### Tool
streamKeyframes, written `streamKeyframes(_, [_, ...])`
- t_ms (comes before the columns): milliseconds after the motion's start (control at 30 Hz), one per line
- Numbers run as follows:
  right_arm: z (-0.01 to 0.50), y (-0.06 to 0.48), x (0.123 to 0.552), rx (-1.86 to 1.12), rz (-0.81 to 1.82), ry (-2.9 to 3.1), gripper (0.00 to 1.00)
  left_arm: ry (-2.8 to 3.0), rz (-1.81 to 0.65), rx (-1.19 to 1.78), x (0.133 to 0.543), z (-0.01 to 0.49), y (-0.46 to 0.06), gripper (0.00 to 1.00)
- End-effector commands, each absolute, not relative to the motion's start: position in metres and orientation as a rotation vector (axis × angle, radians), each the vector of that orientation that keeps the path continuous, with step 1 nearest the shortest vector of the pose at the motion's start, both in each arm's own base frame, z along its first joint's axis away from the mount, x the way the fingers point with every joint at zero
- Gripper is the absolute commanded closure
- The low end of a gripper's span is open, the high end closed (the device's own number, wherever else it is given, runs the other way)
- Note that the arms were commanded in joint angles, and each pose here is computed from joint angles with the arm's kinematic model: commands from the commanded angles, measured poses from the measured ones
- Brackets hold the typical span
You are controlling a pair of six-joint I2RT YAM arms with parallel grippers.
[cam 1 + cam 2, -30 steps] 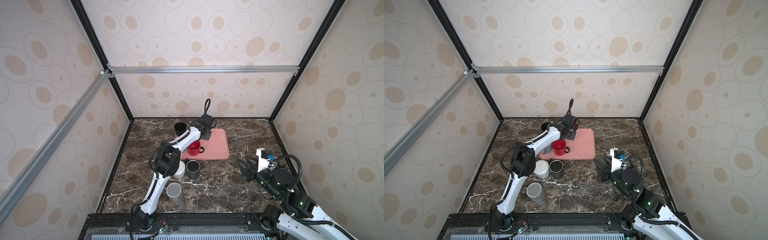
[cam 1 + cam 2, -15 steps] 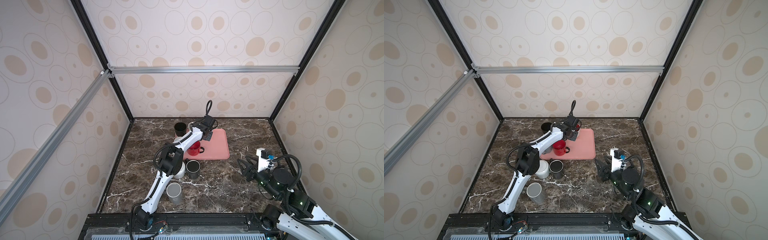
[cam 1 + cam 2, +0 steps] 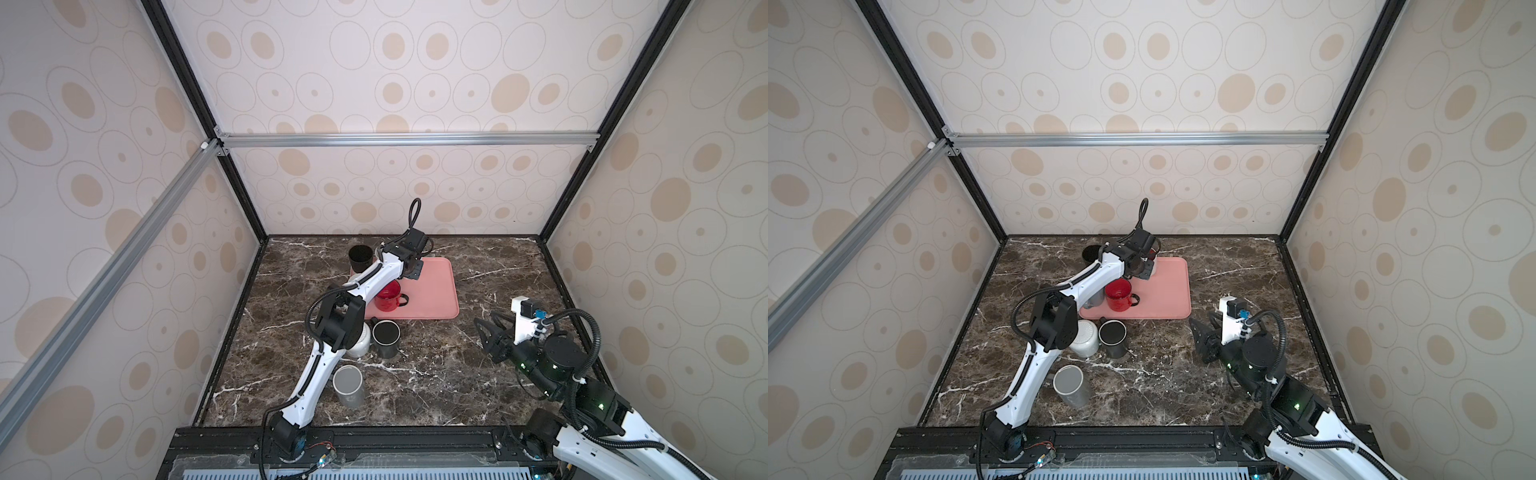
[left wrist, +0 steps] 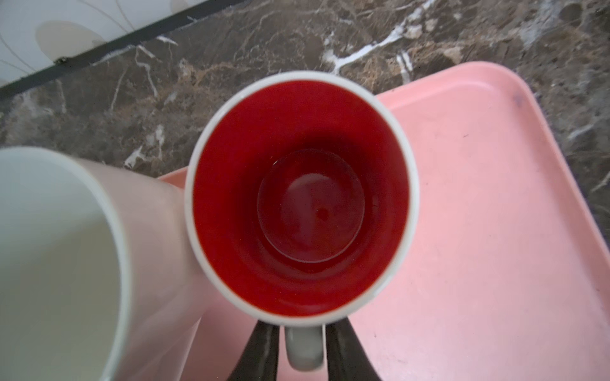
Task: Turn the mug right side up
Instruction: Place the mug on the tray, then move the mug to the center of the table.
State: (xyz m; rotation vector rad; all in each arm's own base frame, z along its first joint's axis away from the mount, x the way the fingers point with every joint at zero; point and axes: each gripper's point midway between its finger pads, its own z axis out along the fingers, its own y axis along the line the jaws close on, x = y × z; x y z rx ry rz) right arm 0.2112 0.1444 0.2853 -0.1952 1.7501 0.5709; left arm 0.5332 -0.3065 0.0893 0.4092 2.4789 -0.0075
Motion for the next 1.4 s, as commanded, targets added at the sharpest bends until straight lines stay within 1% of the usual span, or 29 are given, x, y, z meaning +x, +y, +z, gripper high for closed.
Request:
streamKeyframes(0, [0.281,0.146,0.211,-0.209,0.565,1.763,0.45,2.408,-0.038,0.352,0.546,0.121,-0.306,0.69])
streamKeyframes(67, [0.280,0.147,0.210,-0.210,0.570,1.769,0.44,2.397,-0.064,0.347,0.544,0.130,-0.307,0.67])
streamKeyframes(167, [0.278,0.149,0.209,-0.219,0.579,1.781,0.42,2.350,-0.141,0.330,0.537,0.156,-0.312,0.63])
streamKeyframes(300, [0.272,0.157,0.208,-0.256,0.601,1.808,0.40,2.229,-0.288,0.302,0.520,0.208,-0.318,0.55])
streamKeyframes(400, [0.265,0.168,0.208,-0.299,0.623,1.836,0.39,2.148,-0.414,0.306,0.497,0.238,-0.322,0.50])
streamKeyframes(467, [0.258,0.175,0.209,-0.326,0.633,1.862,0.38,2.109,-0.488,0.314,0.482,0.254,-0.323,0.49])
streamKeyframes(533, [0.251,0.184,0.210,-0.360,0.653,1.887,0.34,2.079,-0.551,0.314,0.464,0.265,-0.320,0.49])
streamKeyframes(600, [0.246,0.195,0.210,-0.404,0.678,1.909,0.29,2.040,-0.611,0.305,0.445,0.275,-0.315,0.46])
streamKeyframes(733, [0.231,0.219,0.210,-0.495,0.733,1.974,0.22,1.967,-0.701,0.265,0.409,0.285,-0.295,0.37])
streamKeyframes(800, [0.224,0.229,0.211,-0.522,0.761,2.004,0.19,1.947,-0.716,0.250,0.393,0.287,-0.284,0.34])
streamKeyframes(1000, [0.208,0.261,0.212,-0.606,0.772,2.037,0.15,1.886,-0.725,0.195,0.351,0.291,-0.248,0.27])
streamKeyframes(1133, [0.198,0.286,0.212,-0.692,0.734,2.049,0.11,1.866,-0.700,0.160,0.332,0.288,-0.226,0.19])
streamKeyframes(1167, [0.195,0.293,0.215,-0.699,0.720,2.054,0.06,1.865,-0.689,0.152,0.328,0.286,-0.221,0.09])
streamKeyframes(1200, [0.194,0.299,0.218,-0.701,0.708,2.055,0.02,1.863,-0.672,0.135,0.325,0.286,-0.215,0.04])
streamKeyframes(1233, [0.193,0.304,0.221,-0.696,0.691,2.058,0.00,1.857,-0.655,0.114,0.322,0.286,-0.207,0.01])
streamKeyframes(1367, [0.189,0.319,0.245,-0.586,0.605,2.093,0.00,1.820,-0.563,0.014,0.308,0.283,-0.172,0.01])
